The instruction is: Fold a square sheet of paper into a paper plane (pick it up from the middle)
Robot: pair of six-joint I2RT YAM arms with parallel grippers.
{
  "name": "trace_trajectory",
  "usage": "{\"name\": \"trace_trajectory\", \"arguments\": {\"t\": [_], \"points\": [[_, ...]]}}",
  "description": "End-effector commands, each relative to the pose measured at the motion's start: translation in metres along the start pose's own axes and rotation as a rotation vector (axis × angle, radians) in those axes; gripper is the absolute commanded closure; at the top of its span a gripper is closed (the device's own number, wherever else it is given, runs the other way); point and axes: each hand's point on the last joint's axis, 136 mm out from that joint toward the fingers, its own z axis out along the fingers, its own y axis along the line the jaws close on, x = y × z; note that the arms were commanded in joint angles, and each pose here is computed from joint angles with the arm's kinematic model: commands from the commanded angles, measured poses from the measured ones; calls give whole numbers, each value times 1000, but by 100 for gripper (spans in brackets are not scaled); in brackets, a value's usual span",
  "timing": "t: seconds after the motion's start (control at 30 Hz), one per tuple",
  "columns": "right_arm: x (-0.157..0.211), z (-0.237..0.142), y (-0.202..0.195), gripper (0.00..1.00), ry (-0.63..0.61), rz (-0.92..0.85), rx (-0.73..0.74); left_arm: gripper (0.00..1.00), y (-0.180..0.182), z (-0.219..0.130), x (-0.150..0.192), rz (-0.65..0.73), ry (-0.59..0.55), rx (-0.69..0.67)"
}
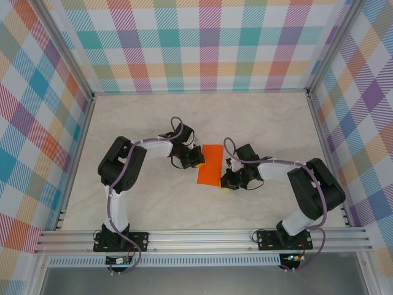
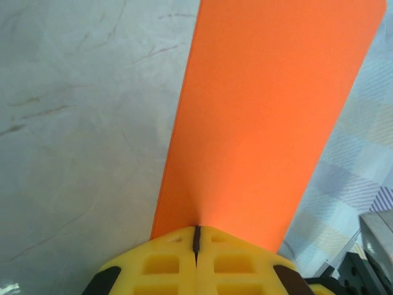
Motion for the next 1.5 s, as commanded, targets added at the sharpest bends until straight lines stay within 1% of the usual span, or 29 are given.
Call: {"name": "trace_trajectory", "arguments": {"t": [0.0, 0.1, 0.2, 0.3, 0.47, 0.63, 0.7, 0.73, 0.8, 0.87, 0.93, 1.0, 1.1, 1.17, 1.23, 1.3, 1.47], "points": [[-33, -22, 25, 100, -111, -72, 15, 100, 122, 20, 45, -82, 146, -458], [-73, -26, 34, 100, -207, -57, 40, 100, 93, 18, 23, 43, 133, -402], [-108, -15, 29, 100, -232, 6, 83, 100, 67, 17, 8, 145, 135, -342], [-133, -1, 24, 100, -228, 67, 93, 100, 51, 16, 0, 211, 136, -303], [-152, 14, 13, 100, -201, 121, 135, 100, 42, 13, -2, 246, 132, -277], [-139, 14, -8, 100, -185, 177, 222, 100, 23, 5, -5, 232, 96, -214], [-128, 10, -22, 100, -181, 220, 283, 100, 6, -3, -4, 231, 80, -154], [-123, 8, -28, 100, -182, 237, 309, 98, -4, -7, -3, 231, 72, -119], [-110, 0, -41, 100, -189, 292, 371, 90, -23, -18, 0, 224, 57, -44], [-101, -7, -46, 100, -206, 327, 390, 83, -34, -27, 5, 201, 37, -7], [-101, -12, -36, 100, -232, 308, 335, 81, -42, -35, 12, 178, 7, 18], [-109, -18, -13, 100, -265, 239, 233, 82, -45, -38, 21, 142, -18, 33], [-110, -28, 17, 100, -285, 143, 99, 90, -53, -36, 35, 103, -57, 76], [-102, -28, 26, 100, -268, 109, 32, 95, -55, -34, 46, 80, -74, 88], [-89, -23, 27, 100, -234, 102, -10, 97, -59, -33, 56, 74, -90, 96], [-77, -17, 28, 100, -197, 94, -57, 100, -63, -28, 65, 70, -81, 110], [-61, -7, 21, 100, -146, 74, -83, 100, -61, -8, 87, 77, -32, 100]]}}
